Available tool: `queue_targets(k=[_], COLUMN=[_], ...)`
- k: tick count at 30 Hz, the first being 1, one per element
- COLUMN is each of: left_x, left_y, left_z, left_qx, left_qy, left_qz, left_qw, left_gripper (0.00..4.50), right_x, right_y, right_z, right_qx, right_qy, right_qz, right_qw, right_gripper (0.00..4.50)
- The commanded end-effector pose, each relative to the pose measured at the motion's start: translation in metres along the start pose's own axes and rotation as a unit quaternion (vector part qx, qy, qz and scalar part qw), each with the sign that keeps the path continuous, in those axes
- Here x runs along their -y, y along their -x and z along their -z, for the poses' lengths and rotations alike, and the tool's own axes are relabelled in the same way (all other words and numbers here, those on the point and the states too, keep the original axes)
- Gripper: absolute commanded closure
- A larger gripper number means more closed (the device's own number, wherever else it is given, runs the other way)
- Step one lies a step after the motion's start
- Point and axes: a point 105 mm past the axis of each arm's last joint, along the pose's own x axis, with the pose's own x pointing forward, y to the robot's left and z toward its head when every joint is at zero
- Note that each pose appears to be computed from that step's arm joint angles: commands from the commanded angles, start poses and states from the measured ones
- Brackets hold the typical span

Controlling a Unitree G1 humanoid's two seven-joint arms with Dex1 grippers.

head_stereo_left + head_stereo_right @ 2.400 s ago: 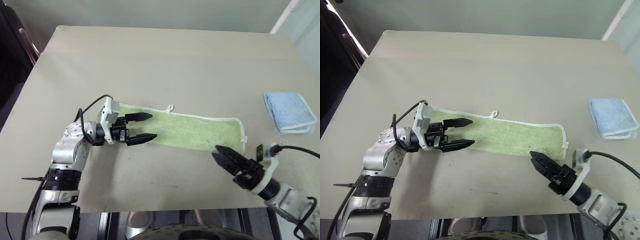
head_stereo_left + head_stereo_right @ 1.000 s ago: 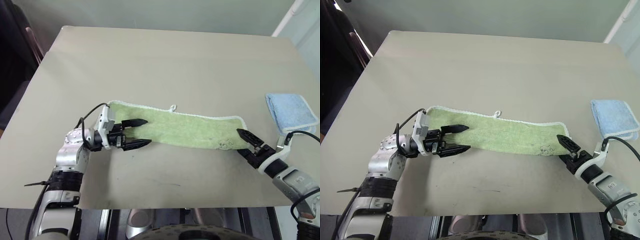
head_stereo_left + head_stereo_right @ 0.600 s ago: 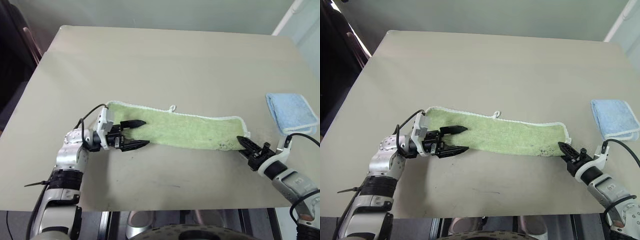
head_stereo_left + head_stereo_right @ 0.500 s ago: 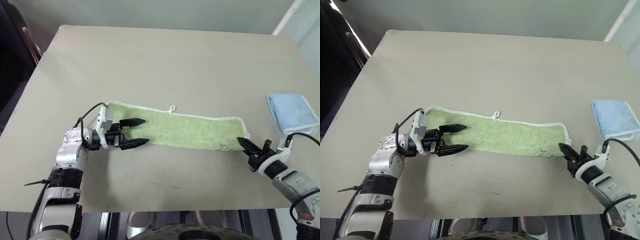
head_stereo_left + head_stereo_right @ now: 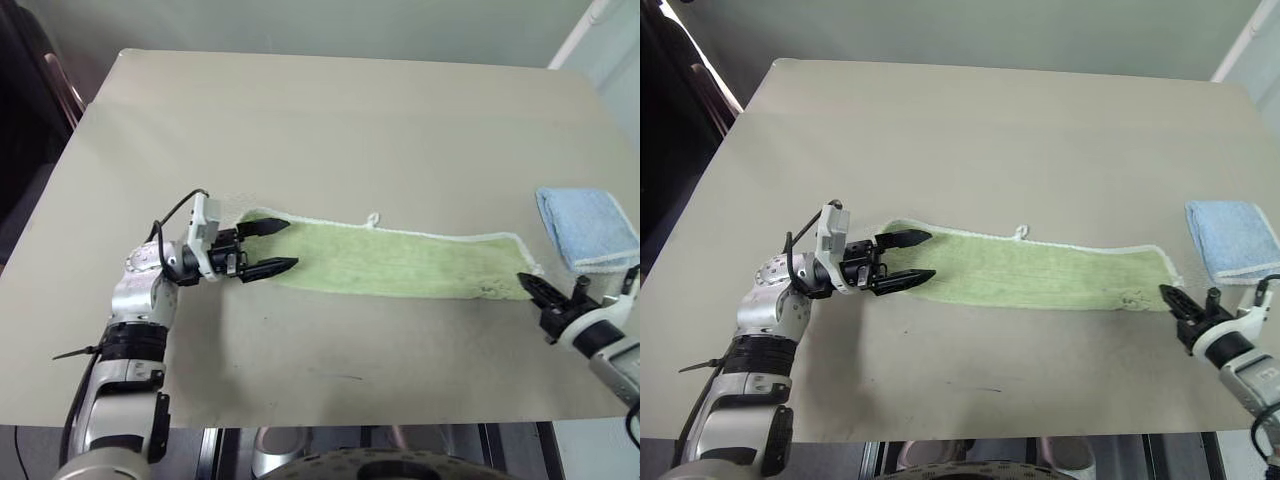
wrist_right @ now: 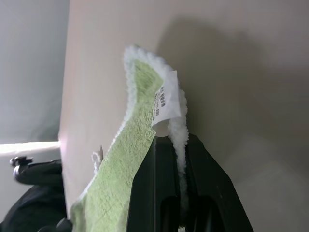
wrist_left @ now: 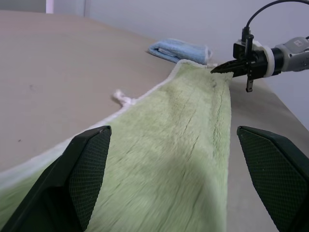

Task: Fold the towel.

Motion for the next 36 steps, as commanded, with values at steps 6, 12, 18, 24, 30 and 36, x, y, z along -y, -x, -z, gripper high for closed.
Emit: queue_targets(k=[6,12,18,24,30,36], left_x=[-0.004,-0.005,-0.004,-0.002,0.000,0.001], left_y=[-0.003,-0.005,-0.006,-0.008,-0.011,-0.013], left_z=[-0.011,-0.014,-0.014,-0.014,-0.013,-0.014], left_qx=[0.015,0.018,0.016,0.016,0.014,0.016], left_qy=[-0.016,-0.021,-0.023,-0.023,-0.023,-0.023], left_qz=[-0.003,-0.007,-0.011,-0.012,-0.011,-0.011], left_qw=[1.000,1.000,1.000,1.000,1.000,1.000], left_gripper=[0.00,0.00,0.00,0.00,0.00,0.00], right_x=[-0.023,-0.043,-0.065,-0.094,-0.104,-0.109], right_y=[0.023,0.021,0.017,0.012,-0.007,-0.022], right_z=[-0.049,-0.035,-0.012,0.016,0.055,0.090], right_qx=[0.012,-0.047,-0.093,-0.134,-0.175,-0.208], right_qy=[0.109,0.249,0.329,0.380,0.386,0.380], right_qz=[-0.028,-0.047,-0.087,-0.143,-0.168,-0.184], right_qw=[0.994,0.966,0.936,0.904,0.890,0.882], right_gripper=[4.46,4.46,4.46,4.46,4.46,4.46])
